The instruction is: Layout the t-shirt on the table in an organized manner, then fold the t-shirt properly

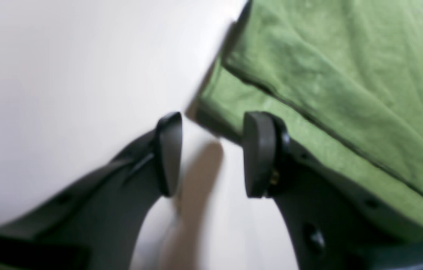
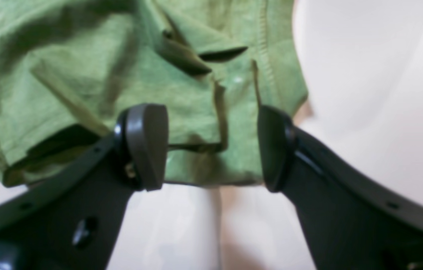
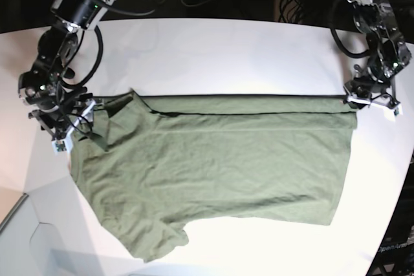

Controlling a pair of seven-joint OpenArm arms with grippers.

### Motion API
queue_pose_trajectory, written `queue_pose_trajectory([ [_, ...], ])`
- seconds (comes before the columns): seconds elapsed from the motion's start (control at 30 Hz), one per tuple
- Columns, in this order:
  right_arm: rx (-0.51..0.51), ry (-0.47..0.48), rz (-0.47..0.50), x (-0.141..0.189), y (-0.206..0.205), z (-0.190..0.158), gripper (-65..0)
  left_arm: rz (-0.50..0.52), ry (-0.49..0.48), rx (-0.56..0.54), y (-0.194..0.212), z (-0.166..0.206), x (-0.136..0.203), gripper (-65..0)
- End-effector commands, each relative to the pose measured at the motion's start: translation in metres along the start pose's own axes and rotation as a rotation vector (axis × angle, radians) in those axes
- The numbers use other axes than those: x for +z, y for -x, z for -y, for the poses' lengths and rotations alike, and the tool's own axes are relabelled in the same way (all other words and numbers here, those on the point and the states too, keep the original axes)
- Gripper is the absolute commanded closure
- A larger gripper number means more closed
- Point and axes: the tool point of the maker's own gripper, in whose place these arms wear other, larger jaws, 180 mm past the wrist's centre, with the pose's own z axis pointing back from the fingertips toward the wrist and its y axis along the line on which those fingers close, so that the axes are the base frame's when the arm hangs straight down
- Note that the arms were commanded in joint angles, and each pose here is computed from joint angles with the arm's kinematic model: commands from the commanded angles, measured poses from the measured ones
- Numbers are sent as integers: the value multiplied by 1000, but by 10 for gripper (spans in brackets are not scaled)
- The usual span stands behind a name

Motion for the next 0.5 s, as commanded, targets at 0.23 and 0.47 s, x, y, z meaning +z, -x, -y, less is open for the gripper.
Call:
queue_pose_trajectory([
  [0.23, 6, 22, 51, 5, -17, 9, -381, 110, 6, -10, -27, 2, 1, -262],
  [0.47, 8, 24, 51, 6, -18, 10, -381, 52, -24, 24, -18, -15, -17, -262],
])
